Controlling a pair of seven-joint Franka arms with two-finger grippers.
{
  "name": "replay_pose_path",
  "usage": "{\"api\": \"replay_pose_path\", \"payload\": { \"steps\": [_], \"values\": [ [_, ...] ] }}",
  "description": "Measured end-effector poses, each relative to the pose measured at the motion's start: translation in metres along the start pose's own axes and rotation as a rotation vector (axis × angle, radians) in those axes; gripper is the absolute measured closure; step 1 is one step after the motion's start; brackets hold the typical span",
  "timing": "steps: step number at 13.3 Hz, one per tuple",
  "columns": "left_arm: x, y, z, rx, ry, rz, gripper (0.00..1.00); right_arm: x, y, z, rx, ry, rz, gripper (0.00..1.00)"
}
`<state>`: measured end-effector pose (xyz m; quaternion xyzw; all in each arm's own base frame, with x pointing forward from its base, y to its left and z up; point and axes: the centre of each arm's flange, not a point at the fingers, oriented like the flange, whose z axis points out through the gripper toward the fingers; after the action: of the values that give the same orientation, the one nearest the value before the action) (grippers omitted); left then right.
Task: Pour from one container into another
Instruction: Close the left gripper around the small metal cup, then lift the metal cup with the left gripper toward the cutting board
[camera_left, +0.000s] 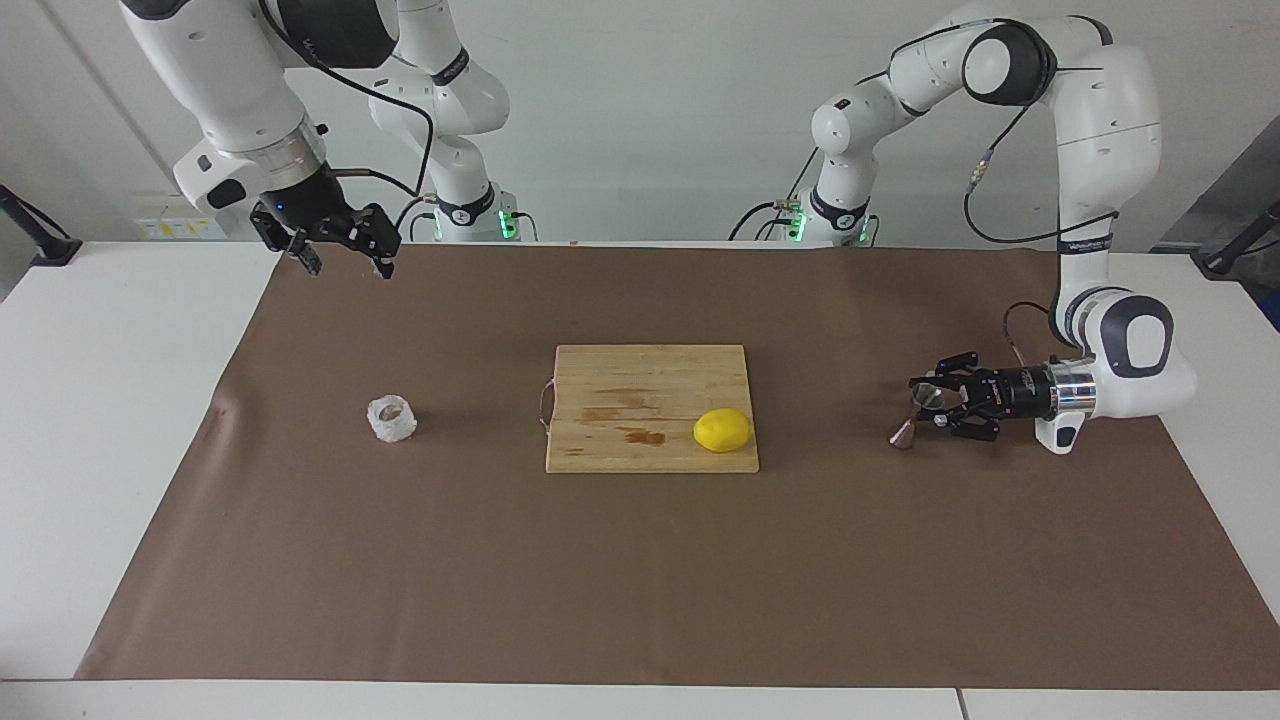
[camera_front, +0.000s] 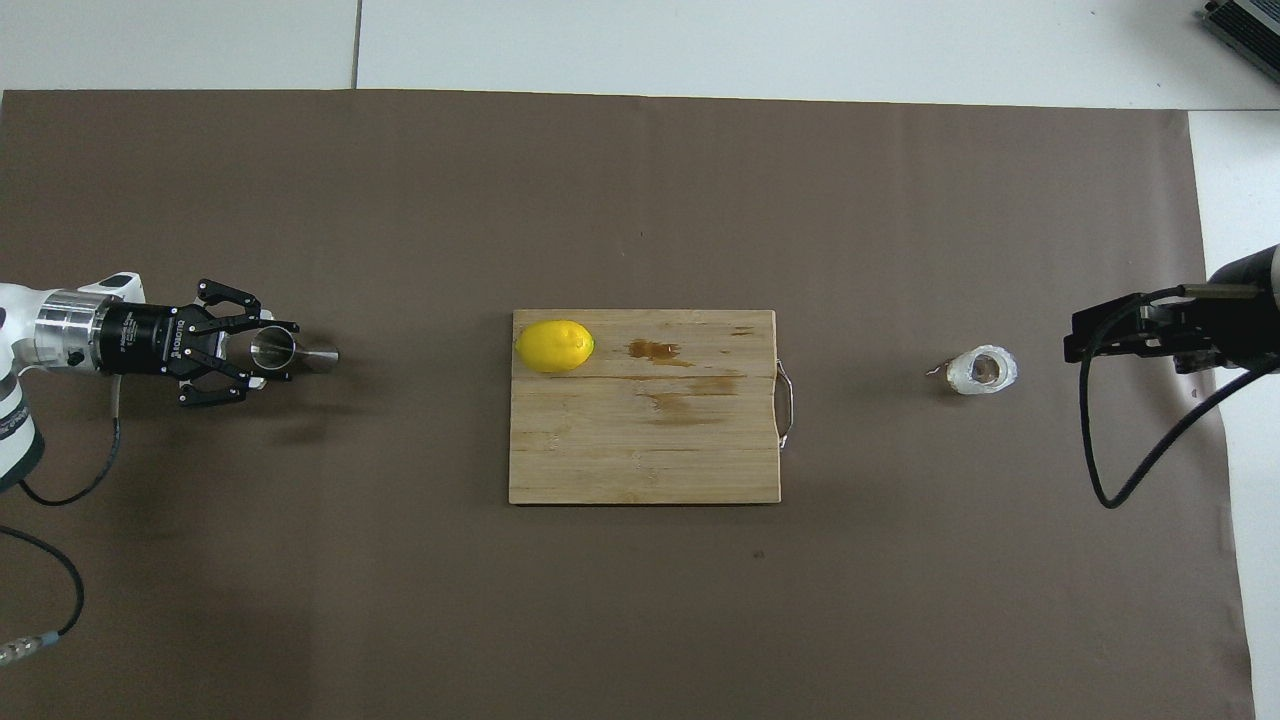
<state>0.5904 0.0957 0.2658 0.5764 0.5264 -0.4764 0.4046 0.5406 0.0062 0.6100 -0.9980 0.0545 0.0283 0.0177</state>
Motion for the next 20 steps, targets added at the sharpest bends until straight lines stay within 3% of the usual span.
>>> {"api": "replay_pose_path", "payload": {
  "steps": [7, 12, 17, 20],
  "values": [
    [-0.005, 0.003, 0.008, 0.009, -0.011, 0.01, 0.5, 0.0, 0.0, 0.0, 0.0, 0.0, 0.0, 0.0],
    [-0.045, 0.023, 0.045, 0.03, -0.077, -0.006, 0.5, 0.0, 0.0, 0.0, 0.0, 0.0, 0.0, 0.0],
    [-0.12, 0.047, 0.133, 0.06, -0.157, 0.026, 0.5, 0.0, 0.0, 0.0, 0.0, 0.0, 0.0, 0.0],
    [-0.147, 0.054, 0.194, 0.048, -0.181, 0.029, 0.5, 0.0, 0.0, 0.0, 0.0, 0.0, 0.0, 0.0]
  ]
}}
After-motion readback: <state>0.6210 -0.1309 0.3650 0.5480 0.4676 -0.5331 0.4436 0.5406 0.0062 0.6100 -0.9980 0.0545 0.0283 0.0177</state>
